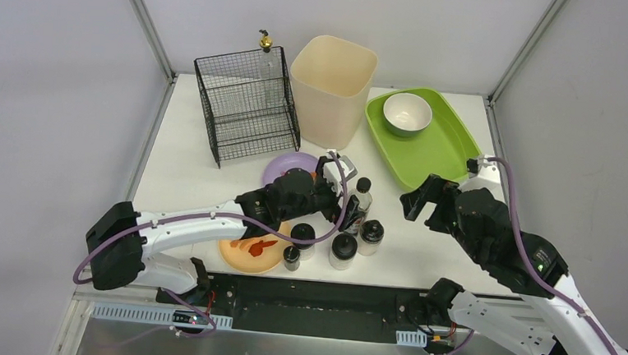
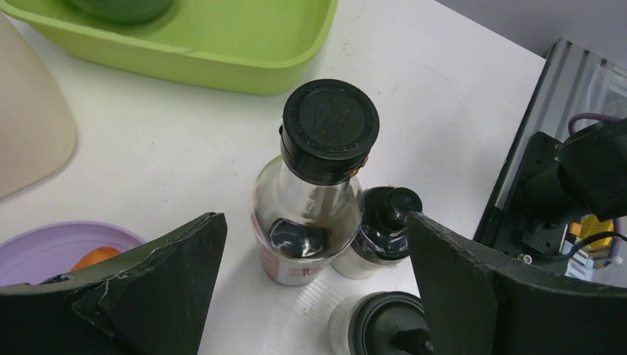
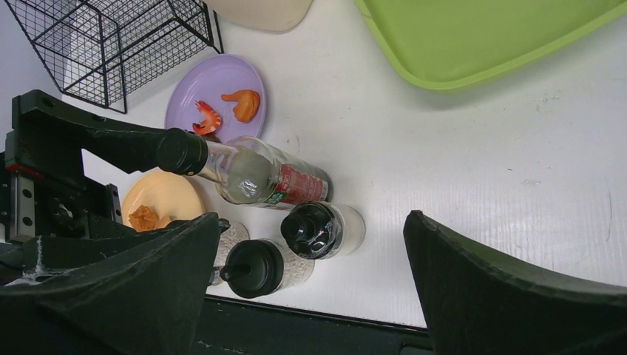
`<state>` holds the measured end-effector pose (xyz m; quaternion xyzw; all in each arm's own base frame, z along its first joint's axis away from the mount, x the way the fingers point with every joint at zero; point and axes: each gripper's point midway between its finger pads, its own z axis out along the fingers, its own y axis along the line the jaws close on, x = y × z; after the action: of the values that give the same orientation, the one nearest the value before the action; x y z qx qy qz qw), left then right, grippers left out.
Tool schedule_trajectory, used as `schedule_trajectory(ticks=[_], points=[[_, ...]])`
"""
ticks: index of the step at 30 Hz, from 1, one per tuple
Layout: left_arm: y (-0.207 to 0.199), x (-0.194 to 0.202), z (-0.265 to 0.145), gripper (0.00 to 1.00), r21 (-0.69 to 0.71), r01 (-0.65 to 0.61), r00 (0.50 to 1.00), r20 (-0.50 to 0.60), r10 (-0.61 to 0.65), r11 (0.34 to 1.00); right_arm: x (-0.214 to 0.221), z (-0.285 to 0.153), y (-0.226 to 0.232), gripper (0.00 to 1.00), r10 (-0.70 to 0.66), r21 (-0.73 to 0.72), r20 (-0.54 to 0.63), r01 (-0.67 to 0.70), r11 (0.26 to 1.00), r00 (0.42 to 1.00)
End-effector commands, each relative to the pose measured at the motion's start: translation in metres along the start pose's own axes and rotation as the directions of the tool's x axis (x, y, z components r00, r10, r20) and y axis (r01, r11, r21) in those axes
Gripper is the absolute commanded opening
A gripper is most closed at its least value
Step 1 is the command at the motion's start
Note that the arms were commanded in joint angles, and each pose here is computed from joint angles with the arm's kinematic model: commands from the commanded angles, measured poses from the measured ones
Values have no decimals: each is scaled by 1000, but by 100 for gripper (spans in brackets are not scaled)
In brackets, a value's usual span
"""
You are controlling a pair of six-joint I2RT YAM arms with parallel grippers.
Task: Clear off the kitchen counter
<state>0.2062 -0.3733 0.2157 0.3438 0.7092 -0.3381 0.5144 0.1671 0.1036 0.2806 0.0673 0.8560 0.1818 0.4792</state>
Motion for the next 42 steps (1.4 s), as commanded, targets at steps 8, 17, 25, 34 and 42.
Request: schedule_trajectory(ticks=[8,17,25,34,42], points=[[-11,-37,18,94,-24,-68,966,247,72,997,6,7,-5,99,2,34,-2,-2,999,1000],[-11,-37,29,84,-46,-71,954,287,81,996,10,11,-5,99,-4,43,-15,5,999,1000],[-10,-33,36,63,-49,-74,955,285,85,996,14,15,-5,99,-3,42,-21,3,999,1000],[-8,-31,37,33,-60,-68,955,285,83,996,19,18,-6,99,-4,46,-27,5,999,1000],[-8,-46,35,0,-72,-68,946,313,87,995,21,21,-6,99,-3,49,-31,4,999,1000]])
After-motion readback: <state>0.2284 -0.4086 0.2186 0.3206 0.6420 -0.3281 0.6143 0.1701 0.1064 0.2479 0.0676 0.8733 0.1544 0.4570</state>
